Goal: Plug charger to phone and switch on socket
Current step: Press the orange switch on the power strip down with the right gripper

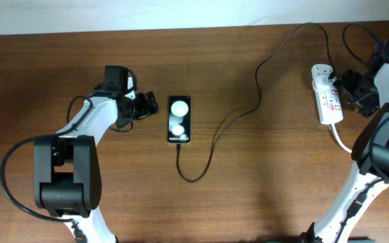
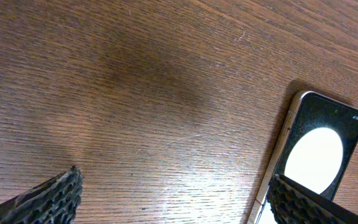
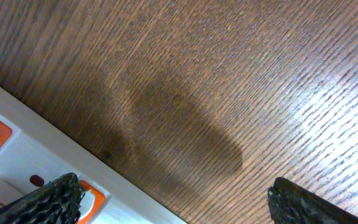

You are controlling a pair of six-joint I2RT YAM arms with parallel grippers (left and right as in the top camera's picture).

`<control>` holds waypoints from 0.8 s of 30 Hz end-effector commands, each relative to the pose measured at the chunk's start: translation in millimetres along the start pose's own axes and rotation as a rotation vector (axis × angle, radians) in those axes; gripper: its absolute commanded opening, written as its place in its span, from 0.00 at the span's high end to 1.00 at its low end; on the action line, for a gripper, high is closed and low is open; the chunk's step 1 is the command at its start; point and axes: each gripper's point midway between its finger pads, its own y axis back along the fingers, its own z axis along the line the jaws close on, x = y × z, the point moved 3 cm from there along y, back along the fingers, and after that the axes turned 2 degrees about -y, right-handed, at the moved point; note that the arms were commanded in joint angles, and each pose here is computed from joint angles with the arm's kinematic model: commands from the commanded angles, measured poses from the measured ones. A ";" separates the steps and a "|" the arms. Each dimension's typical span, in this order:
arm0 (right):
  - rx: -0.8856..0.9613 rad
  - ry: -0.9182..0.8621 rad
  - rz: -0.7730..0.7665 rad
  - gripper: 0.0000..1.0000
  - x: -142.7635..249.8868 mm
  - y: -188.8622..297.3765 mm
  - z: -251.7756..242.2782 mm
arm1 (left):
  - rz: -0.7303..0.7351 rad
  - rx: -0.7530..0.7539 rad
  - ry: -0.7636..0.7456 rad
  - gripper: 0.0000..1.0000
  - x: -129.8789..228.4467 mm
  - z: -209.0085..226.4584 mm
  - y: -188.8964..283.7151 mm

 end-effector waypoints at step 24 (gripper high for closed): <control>0.021 0.066 0.168 0.01 45.8 -29.8 3.9 | -0.018 0.001 -0.003 0.01 -6.5 0.0 4.2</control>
